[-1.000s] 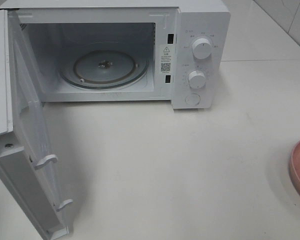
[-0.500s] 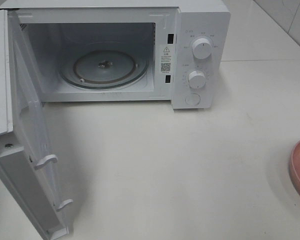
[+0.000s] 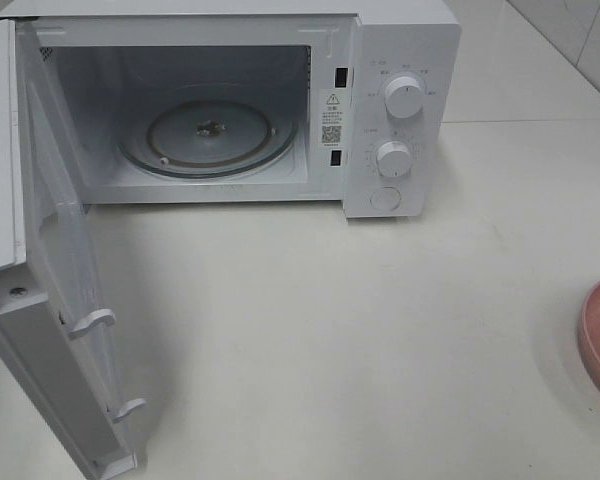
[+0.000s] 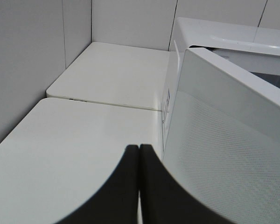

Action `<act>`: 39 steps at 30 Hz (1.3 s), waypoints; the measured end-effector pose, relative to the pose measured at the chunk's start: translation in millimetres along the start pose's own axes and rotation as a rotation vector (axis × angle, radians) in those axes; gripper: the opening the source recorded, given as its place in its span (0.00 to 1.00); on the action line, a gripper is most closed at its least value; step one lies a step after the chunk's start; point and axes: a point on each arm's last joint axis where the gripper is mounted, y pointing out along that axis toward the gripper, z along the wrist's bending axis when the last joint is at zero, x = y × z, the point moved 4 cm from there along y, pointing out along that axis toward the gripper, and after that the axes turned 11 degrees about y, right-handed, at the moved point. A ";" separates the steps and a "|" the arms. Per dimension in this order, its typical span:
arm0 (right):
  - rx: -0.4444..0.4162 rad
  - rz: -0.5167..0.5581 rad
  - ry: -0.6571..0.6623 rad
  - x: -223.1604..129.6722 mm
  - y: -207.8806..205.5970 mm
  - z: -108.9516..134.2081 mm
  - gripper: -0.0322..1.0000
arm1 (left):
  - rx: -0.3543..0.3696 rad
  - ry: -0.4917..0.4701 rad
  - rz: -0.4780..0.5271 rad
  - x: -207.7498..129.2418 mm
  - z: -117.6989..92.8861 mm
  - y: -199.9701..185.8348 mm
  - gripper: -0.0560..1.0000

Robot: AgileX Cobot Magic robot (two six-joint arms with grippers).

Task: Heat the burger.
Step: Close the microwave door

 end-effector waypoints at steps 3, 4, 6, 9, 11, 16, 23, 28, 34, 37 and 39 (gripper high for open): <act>0.000 0.000 0.000 0.0 0.0 0.0 0.76 | -0.002 0.025 0.042 -5.4 -0.2 13.5 0.05; 0.000 0.000 0.000 0.0 0.0 0.0 0.76 | -0.002 0.025 0.042 -5.4 -0.2 13.5 0.05; 0.000 0.000 0.000 0.0 0.0 0.0 0.76 | -0.006 0.057 0.065 -9.7 -0.8 27.5 0.05; 0.000 0.000 0.000 0.0 0.0 0.0 0.76 | -0.018 0.084 0.088 -16.1 -2.4 41.0 0.05; 0.000 0.000 0.000 0.0 0.0 0.0 0.76 | -0.032 0.093 0.091 -18.7 -4.5 48.1 0.05; 0.000 -0.001 0.000 0.1 0.0 0.0 0.76 | -0.119 0.126 0.075 -24.0 -16.5 63.9 0.05; 0.000 -0.001 0.000 0.1 0.0 0.0 0.76 | -0.304 0.163 -0.003 -25.9 -42.0 76.2 0.05; 0.000 -0.001 0.000 0.1 0.0 0.0 0.76 | -0.380 0.179 0.019 -35.4 -51.7 80.6 0.05; 0.000 -0.001 0.000 0.1 0.0 0.0 0.76 | -0.478 0.205 0.009 -36.0 -66.1 92.9 0.05; 0.000 -0.001 0.000 0.1 0.0 0.0 0.76 | -0.510 0.210 0.010 -34.4 -73.9 100.8 0.05; 0.000 -0.001 0.000 0.1 0.0 0.0 0.76 | -0.518 0.208 0.013 -34.3 -76.7 103.6 0.05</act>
